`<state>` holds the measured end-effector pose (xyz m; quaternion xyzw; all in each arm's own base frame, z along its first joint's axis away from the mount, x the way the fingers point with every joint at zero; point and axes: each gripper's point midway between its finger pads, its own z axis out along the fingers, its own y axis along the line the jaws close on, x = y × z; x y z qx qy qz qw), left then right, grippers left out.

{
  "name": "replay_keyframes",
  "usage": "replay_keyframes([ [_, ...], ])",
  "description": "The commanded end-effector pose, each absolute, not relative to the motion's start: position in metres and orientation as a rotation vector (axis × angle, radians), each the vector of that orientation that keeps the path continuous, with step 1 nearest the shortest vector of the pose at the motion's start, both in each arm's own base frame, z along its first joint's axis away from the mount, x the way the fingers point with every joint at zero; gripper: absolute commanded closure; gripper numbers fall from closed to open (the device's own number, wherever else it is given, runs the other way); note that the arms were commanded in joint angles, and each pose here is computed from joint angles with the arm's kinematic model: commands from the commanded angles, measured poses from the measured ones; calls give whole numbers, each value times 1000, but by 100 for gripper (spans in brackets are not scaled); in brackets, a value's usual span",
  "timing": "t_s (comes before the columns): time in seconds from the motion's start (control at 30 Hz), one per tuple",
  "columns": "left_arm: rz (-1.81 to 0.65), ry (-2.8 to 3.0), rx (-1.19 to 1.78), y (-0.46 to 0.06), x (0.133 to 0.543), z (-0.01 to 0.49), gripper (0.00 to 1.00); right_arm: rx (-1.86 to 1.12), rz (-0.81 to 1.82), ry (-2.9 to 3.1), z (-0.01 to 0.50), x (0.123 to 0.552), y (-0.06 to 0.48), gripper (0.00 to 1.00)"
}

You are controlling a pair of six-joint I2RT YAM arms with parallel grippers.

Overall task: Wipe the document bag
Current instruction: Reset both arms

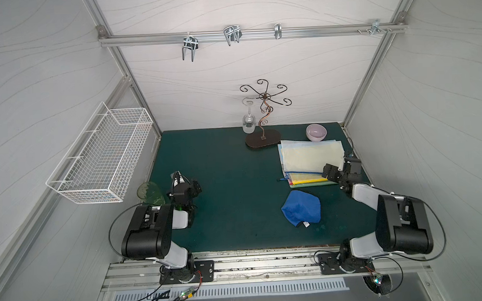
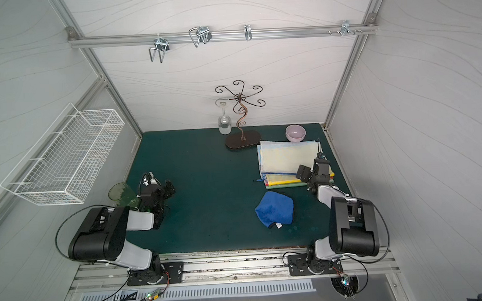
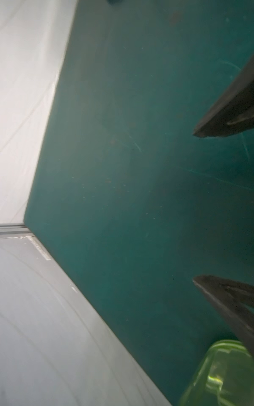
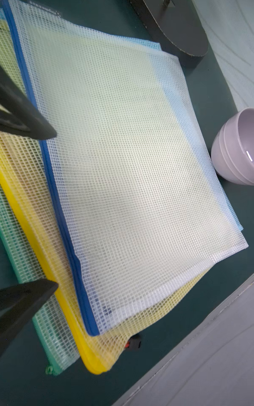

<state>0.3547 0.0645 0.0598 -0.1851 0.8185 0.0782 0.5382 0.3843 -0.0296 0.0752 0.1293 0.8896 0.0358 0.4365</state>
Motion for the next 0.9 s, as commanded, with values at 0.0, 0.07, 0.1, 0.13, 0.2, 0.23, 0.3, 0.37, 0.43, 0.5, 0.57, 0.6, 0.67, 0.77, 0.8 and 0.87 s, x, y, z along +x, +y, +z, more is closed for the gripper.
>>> replay_keyframes([
  [0.0, 158, 1820, -397, 62, 374, 97, 0, 279, 135, 2074, 91, 399, -22, 1],
  [0.07, 166, 1802, -381, 61, 377, 98, 0, 241, 129, 2050, 92, 402, -16, 1],
  [0.1, 163, 1805, -380, 60, 376, 98, 0, 221, 123, 2048, 92, 404, -13, 1],
  [0.13, 163, 1815, -383, 60, 376, 98, 0, 186, 119, 2061, 92, 405, -7, 1],
  [0.2, 164, 1825, -383, 60, 378, 97, 0, 115, 110, 2053, 92, 406, 5, 1],
  [0.23, 169, 1824, -380, 60, 379, 97, 0, 78, 99, 2045, 93, 406, 11, 1],
  [0.3, 174, 1846, -373, 58, 381, 95, 0, 17, 75, 2028, 91, 405, 22, 1],
  [0.37, 175, 1855, -360, 57, 384, 95, 0, -16, 43, 1991, 86, 403, 27, 1],
  [0.43, 168, 1870, -348, 55, 386, 94, 0, -6, -4, 1951, 84, 400, 24, 1],
  [0.5, 162, 1872, -336, 53, 387, 94, 0, 25, -22, 1968, 84, 401, 20, 1],
  [0.57, 157, 1881, -326, 51, 389, 93, 0, 25, -28, 1971, 83, 402, 20, 1],
  [0.6, 155, 1888, -320, 50, 390, 93, 0, 25, -30, 1967, 83, 402, 19, 1],
  [0.67, 154, 1902, -312, 49, 392, 92, 0, 23, -31, 1970, 83, 402, 20, 1],
  [0.77, 161, 1908, -309, 49, 394, 92, 0, 22, -35, 1967, 84, 401, 20, 1],
  [0.8, 161, 1910, -308, 48, 394, 91, 0, 20, -37, 1965, 84, 401, 20, 1],
  [0.87, 161, 1911, -308, 48, 394, 91, 0, 20, -37, 1963, 84, 401, 20, 1],
])
